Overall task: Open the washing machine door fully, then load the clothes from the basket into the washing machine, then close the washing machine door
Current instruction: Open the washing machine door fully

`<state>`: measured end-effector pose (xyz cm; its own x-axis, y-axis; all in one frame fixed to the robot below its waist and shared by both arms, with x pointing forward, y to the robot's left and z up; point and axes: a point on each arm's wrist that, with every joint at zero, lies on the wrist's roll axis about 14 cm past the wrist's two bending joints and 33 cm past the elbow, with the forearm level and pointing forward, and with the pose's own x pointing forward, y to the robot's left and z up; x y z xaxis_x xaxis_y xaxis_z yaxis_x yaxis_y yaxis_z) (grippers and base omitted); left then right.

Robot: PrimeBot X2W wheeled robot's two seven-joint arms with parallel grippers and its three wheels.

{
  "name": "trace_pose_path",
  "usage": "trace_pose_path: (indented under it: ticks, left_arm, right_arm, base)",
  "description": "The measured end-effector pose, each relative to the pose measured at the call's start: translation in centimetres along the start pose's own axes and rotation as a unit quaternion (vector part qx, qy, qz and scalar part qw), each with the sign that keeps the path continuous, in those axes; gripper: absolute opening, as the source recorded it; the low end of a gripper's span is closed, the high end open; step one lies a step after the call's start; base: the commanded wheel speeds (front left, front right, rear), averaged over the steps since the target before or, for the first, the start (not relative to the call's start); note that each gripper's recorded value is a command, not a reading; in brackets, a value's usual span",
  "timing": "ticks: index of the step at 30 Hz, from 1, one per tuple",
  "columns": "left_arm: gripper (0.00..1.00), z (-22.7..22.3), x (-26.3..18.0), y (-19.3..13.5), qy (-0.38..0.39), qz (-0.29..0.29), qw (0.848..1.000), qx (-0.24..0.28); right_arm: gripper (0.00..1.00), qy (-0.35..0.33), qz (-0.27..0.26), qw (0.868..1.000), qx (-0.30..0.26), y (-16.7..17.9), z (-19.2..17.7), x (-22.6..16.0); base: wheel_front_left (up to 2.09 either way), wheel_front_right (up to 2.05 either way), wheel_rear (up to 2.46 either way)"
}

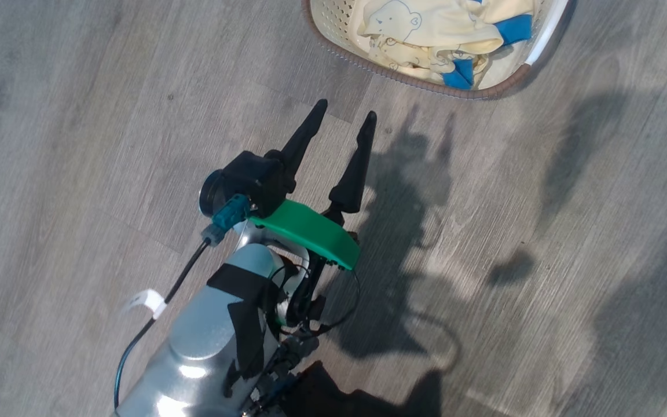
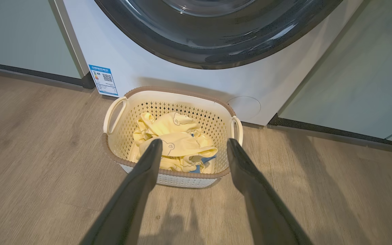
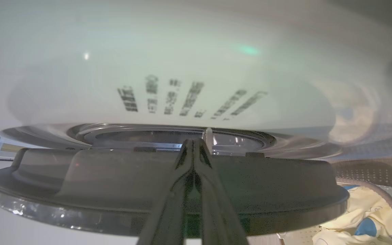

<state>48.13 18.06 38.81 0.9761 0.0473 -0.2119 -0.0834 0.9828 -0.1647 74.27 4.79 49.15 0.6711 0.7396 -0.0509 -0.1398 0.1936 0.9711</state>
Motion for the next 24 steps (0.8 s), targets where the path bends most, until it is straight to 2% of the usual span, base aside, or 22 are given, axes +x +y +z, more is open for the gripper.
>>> trace_pose_path:
  ticks: [15,24]
  left_arm:
    - [1.00,1.8,-0.1,0.3,-0.022,0.002,1.000,0.007]
    - [1.00,3.9,-1.1,0.9,-0.045,0.004,0.999,0.024]
  right_arm:
    - [0.00,0.090,0.010,0.995,-0.027,1.3,-4.3,-1.0]
    - [0.00,0.155,0.022,0.987,-0.027,3.1,-9.1,-2.7]
  base:
    - [0.00,0.00,0.00]
    - [0.00,0.00,0.00]
